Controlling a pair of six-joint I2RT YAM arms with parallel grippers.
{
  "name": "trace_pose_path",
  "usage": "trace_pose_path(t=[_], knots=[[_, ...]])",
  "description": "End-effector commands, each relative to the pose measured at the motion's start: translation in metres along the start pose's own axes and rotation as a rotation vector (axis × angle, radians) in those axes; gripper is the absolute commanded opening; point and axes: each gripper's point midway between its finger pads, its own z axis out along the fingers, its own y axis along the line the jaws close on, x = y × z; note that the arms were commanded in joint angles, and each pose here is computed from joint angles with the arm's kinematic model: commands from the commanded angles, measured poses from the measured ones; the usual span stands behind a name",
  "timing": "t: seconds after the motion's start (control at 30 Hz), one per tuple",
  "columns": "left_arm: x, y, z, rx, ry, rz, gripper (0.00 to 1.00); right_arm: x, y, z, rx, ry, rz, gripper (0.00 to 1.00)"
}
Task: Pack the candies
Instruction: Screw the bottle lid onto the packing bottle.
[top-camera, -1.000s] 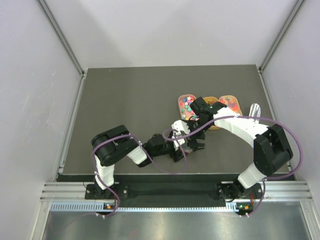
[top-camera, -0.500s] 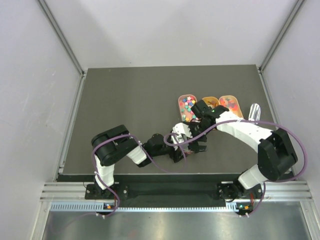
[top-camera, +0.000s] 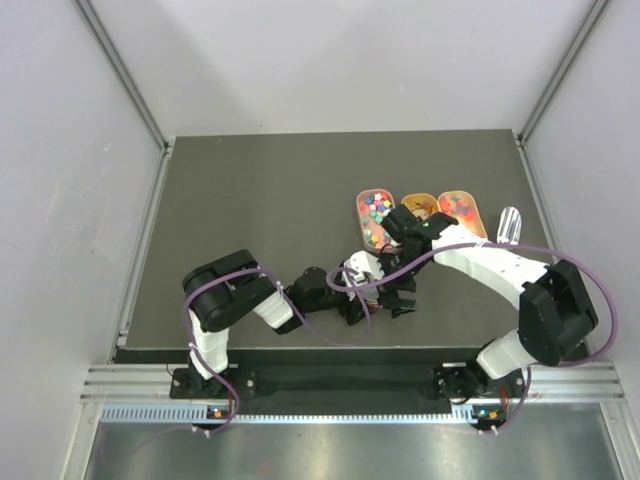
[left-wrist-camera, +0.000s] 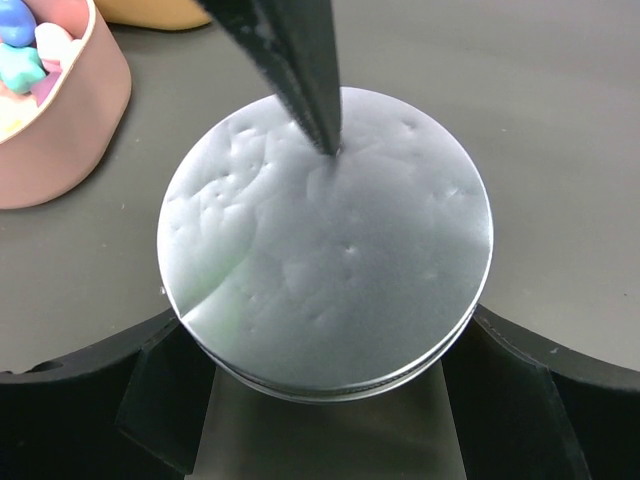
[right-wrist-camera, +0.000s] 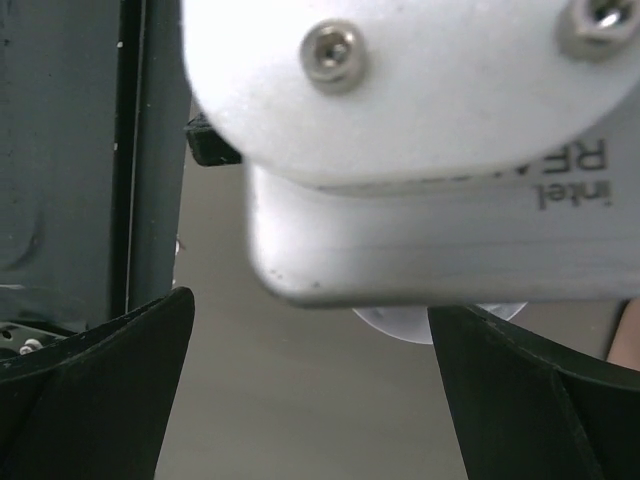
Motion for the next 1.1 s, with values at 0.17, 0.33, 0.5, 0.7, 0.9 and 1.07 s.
trace_pose_path(t=[0.17,0.33,0.5,0.7,0.9,1.07], knots=[[0.074,0.012,-0.016,-0.058,0.268,-0.062,0.61,0.015,-0.028,-0.046,0.107,0.004,0.082,1.0],[0.076,0.011,-0.016,-0.057,0.272,-0.058,0.6,0.011,-0.044,-0.047,0.137,-0.029,-0.077,1.0],[0.08,0.009,-0.015,-0.049,0.285,-0.049,0.6,-0.012,-0.038,-0.042,0.042,-0.162,-0.31,1.0],[0.084,0.006,-0.013,-0.044,0.3,-0.044,0.6,-0.005,-0.054,-0.027,-0.043,-0.141,-0.49,1.0],[0.086,0.007,-0.011,-0.049,0.307,-0.042,0.6,-0.012,-0.074,-0.024,-0.106,-0.149,-0.529,1.0],[0.086,0.008,-0.012,-0.053,0.307,-0.046,0.6,-0.01,-0.068,-0.017,-0.168,-0.128,-0.58,1.0]])
